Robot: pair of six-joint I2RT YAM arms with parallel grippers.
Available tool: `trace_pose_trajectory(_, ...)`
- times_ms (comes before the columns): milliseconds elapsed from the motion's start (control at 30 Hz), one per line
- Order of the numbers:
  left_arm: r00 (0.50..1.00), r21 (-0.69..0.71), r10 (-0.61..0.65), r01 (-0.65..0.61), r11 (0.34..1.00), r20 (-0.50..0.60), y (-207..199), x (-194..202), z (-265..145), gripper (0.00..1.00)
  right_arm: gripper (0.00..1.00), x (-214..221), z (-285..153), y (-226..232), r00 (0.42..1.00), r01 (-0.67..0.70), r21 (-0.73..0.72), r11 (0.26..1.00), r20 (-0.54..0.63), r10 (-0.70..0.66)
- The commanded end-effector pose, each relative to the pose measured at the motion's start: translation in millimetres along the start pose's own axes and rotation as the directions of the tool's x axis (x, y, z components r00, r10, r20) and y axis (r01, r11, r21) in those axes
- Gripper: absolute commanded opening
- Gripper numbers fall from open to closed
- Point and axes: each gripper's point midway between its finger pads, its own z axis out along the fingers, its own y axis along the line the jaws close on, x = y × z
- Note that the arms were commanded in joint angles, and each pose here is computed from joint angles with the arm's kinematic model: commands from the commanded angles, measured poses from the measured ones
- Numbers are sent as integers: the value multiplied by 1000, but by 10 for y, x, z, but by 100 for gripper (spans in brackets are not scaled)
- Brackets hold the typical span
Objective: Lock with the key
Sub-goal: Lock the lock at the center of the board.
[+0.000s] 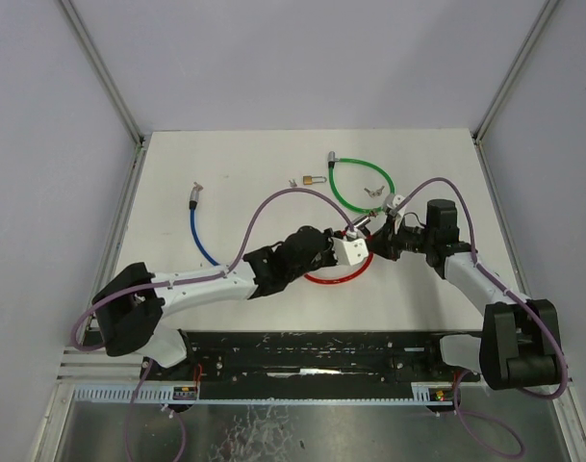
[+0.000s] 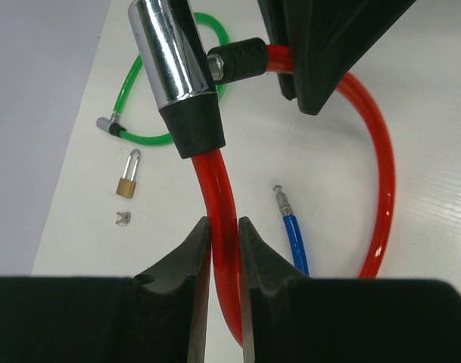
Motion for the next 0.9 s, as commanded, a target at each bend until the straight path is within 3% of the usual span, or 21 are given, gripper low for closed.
trace_pose_trajectory(0,997,278,-48,28,960,66,-490,-177,-54,0,0,-495,-12,-145,968,214,72,974,118,-222)
trace_pose_trajectory(133,996,342,-86,72,937,26,-565,-125,-14,0,0,-584,-17,-39,950,270,28,963,158,-271)
trace_pose_trajectory(233,992,301,-128,124,946,-6,-428,-7,26,0,0,-657,-39,201,941,291,-84,953,206,-269)
trace_pose_trajectory(467,983,208,-148,167,964,-105,-235,212,101,0,0,-818,-83,365,948,254,-181,950,242,-207)
trace_pose_trajectory(667,974,307,-221,228,924,-57,-320,30,57,0,0,-811,-32,92,958,258,-51,965,141,-248)
trace_pose_trajectory(867,954,430,-300,267,862,10,-333,-202,-119,0,0,-749,-51,-4,942,329,-13,944,68,-327)
